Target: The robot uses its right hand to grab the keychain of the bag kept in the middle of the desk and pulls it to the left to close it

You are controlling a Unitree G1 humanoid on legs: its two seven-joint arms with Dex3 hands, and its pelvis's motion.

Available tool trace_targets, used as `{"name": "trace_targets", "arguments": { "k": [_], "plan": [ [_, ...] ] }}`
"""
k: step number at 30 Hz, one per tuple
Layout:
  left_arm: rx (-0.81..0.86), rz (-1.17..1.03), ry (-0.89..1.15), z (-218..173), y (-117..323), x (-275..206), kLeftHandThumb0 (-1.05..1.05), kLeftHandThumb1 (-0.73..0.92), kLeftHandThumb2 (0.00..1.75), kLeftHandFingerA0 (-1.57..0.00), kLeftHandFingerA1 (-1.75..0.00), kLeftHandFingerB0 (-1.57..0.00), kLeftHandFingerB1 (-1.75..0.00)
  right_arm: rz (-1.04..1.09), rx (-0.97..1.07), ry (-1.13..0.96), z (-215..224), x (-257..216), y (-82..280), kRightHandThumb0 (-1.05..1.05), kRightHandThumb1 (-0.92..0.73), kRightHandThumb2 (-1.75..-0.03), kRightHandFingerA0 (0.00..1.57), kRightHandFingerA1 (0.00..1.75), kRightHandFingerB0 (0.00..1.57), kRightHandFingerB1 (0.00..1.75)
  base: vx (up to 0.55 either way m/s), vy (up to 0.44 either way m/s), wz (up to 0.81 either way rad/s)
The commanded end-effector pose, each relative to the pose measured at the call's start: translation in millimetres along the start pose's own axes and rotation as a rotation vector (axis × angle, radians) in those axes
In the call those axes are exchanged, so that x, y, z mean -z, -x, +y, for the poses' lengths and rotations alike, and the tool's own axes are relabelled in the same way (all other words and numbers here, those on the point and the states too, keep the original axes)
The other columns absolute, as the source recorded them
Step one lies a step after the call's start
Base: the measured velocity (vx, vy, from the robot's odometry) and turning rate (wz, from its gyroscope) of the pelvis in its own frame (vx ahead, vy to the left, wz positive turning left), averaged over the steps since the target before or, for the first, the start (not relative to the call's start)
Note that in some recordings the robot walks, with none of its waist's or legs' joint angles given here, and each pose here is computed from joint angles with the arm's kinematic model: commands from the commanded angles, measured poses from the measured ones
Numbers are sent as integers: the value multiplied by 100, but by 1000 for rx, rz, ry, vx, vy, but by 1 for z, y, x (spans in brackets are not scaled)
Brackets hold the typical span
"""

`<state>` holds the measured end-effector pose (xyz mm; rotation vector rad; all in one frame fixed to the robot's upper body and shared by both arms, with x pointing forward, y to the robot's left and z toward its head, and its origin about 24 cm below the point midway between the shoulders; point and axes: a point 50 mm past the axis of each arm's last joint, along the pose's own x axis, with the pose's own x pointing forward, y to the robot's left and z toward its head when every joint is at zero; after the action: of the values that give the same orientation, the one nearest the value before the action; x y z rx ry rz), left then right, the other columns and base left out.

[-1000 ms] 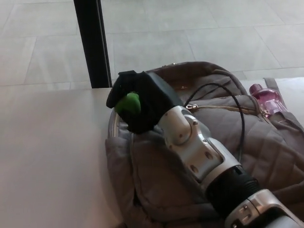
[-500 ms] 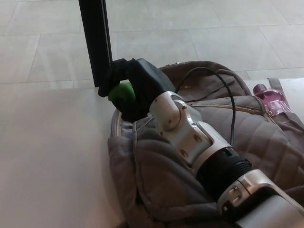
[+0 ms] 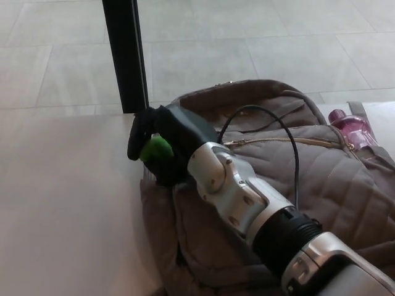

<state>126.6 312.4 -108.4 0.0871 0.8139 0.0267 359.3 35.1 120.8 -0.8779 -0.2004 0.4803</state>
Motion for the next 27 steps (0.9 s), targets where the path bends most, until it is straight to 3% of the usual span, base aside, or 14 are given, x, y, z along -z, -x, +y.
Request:
{"name": "trace_targets", "arguments": {
  "k": [1,2,4,5,6,8,9,10,14,15,21,24,25,27],
  "plan": [
    [2,-23,-88,-3,-3,-8,-105,63,89,-70,-129,-66,-118,-461,-535,-325,158,-160,79,-18,-73,-82,71,172,61,156,0,0,0],
    [3,-24,-85,-2,-3,-7,-105,63,89,-70,-129,-66,-118,-464,-538,-323,158,-160,80,-18,-73,-82,71,172,61,156,0,0,0],
    [-12,20,-83,-1,-3,-4,-96,39,126,-86,-124,-73,-118,-463,-499,-339,147,-157,74,-9,-67,-88,85,175,62,158,0,0,0],
    [-14,19,-53,-1,-3,-3,-92,39,132,-93,-120,-84,-111,-443,-481,-365,141,-156,70,-16,-71,-84,74,173,70,149,0,0,0],
    [2,16,-67,-1,-2,-3,-105,42,128,-83,-122,-85,-115,-423,-464,-414,134,-153,65,-18,-58,-107,79,173,72,155,0,0,0],
    [12,16,-68,0,-1,-2,-105,44,133,-87,-123,-92,-121,-408,-453,-442,131,-151,63,-20,-50,-123,81,174,73,158,0,0,0],
    [18,17,-54,0,-1,-2,-105,46,114,-74,-128,-81,-124,-400,-452,-456,129,-151,62,-21,-44,-133,84,175,75,159,0,0,0],
    [15,22,-44,0,-1,-2,-105,41,126,-82,-121,-85,-116,-390,-469,-484,130,-154,64,-25,-43,-129,90,175,78,161,0,0,0],
    [20,15,-62,-1,-1,-2,-105,43,128,-83,-122,-82,-113,-399,-511,-528,136,-157,68,-28,-41,-126,91,174,83,154,0,0,0],
    [1,26,-59,-2,-2,-1,-88,33,142,-90,-127,-87,-114,-415,-550,-556,137,-160,71,-26,-41,-121,93,171,86,147,0,0,0],
    [-22,35,-65,1,-1,0,-83,37,142,-95,-119,-92,-116,-553,-634,-581,134,-173,81,-26,-42,-136,102,168,89,156,0,0,0],
    [-4,16,-49,2,1,0,-87,32,146,-89,-125,-85,-118,-546,-635,-579,132,-171,79,-25,-44,-127,99,172,85,160,0,0,0],
    [6,14,-41,2,1,0,-103,39,130,-90,-126,-91,-113,-525,-630,-575,130,-166,76,-24,-46,-132,99,175,82,160,0,0,0],
    [7,21,-58,4,2,0,-104,42,131,-85,-124,-92,-116,-524,-620,-576,127,-160,73,-24,-46,-134,99,174,83,159,0,0,0]
  ]
}}
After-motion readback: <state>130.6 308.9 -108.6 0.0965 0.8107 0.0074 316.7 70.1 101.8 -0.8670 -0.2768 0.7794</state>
